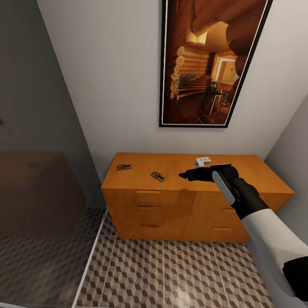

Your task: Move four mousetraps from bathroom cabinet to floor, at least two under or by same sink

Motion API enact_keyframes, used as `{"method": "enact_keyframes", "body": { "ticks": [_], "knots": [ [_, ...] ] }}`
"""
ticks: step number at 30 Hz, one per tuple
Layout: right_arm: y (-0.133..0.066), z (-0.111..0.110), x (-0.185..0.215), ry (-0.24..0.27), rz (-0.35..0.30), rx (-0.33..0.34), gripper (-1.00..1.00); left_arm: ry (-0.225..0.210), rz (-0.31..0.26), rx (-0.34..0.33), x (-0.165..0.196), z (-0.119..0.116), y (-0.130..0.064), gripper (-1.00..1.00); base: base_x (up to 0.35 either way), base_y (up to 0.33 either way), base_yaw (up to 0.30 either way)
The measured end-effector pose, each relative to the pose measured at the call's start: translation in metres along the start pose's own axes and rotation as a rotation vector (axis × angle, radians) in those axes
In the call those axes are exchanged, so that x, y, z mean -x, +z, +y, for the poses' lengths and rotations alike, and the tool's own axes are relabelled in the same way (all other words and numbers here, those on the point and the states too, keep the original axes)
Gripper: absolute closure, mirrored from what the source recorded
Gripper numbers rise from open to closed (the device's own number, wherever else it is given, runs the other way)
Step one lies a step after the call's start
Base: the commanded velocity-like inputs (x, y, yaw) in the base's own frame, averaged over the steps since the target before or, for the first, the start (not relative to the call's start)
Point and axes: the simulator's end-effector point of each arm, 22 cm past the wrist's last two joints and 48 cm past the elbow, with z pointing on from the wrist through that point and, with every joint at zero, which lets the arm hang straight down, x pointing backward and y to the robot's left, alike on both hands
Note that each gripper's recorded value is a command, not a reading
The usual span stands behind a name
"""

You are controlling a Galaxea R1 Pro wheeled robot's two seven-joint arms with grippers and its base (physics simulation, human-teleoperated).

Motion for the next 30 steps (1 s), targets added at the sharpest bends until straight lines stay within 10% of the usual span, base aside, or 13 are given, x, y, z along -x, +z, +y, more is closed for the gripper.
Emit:
{"method": "enact_keyframes", "body": {
  "ticks": [30],
  "knots": [
    [0.011,-0.003,-0.012,0.009,0.024,0.0,-1.0,0.0,0.02,-0.007,-0.008,-0.003,0.002,-1.0,0.0,-0.135,0.194]
  ]
}}
